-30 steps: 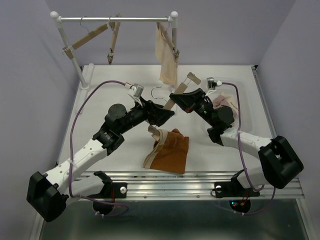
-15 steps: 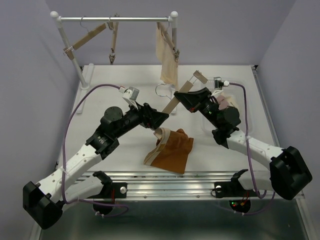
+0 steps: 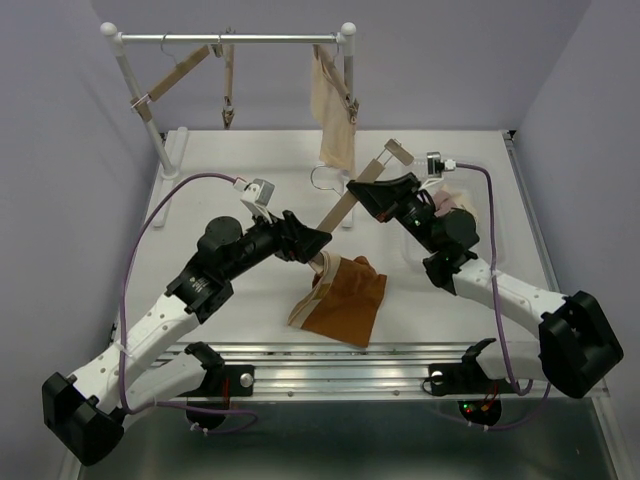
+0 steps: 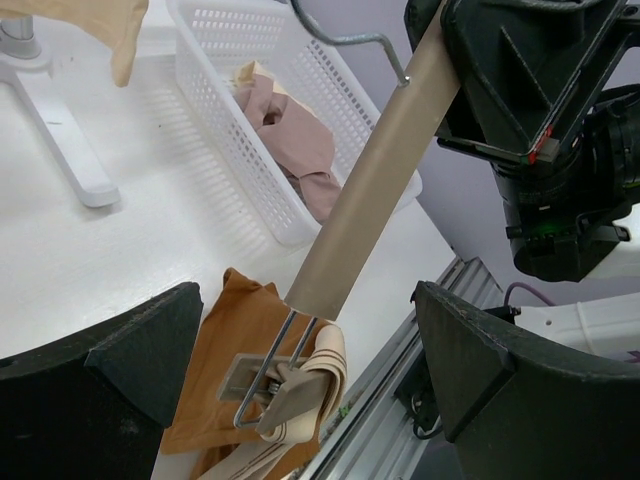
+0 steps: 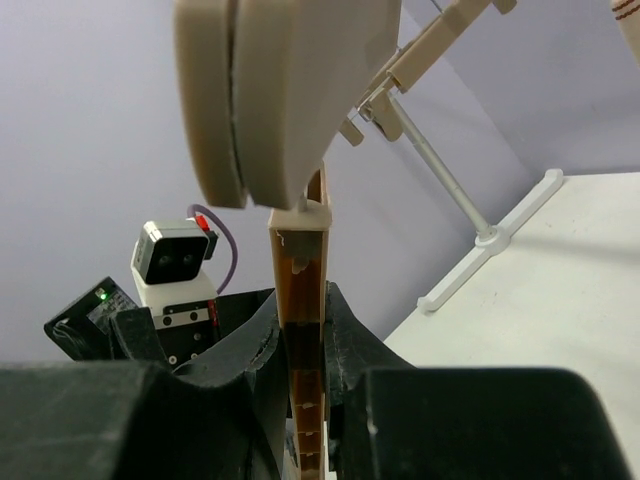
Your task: Remove the underwear clipped to the hanger
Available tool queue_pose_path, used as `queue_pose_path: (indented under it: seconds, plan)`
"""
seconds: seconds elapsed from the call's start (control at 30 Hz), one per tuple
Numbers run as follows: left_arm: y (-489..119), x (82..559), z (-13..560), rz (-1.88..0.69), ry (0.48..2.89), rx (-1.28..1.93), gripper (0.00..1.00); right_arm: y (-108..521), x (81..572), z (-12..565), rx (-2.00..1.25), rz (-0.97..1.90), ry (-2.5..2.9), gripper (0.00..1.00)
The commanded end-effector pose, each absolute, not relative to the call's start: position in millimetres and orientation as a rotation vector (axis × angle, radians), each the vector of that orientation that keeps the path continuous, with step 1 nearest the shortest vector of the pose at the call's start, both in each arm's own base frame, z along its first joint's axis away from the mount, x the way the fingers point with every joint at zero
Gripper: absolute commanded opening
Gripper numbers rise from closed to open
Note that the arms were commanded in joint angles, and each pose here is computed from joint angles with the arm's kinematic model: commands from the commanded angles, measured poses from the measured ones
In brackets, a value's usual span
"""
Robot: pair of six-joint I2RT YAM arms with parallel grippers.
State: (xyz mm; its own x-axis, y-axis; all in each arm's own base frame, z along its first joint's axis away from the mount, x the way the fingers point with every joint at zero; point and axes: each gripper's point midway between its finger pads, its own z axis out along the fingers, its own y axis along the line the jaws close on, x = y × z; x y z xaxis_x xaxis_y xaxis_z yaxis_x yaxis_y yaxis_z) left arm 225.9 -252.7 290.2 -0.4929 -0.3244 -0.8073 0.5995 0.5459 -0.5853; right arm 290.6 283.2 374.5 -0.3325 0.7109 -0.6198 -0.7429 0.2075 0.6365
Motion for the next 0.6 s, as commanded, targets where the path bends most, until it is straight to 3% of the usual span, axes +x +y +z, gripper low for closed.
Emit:
queue_pose_path:
  seconds: [0.0, 0.57]
  plan:
    - [-249, 224, 294, -1.143, 1.734, 0.229, 0.99, 278, 291, 413, -0.050, 1.460, 1.091, 0.01]
    - [-248, 221, 286, -1.169, 1.755, 0.247, 0.99, 282, 292, 427, -0.084, 1.470, 1.040, 0.01]
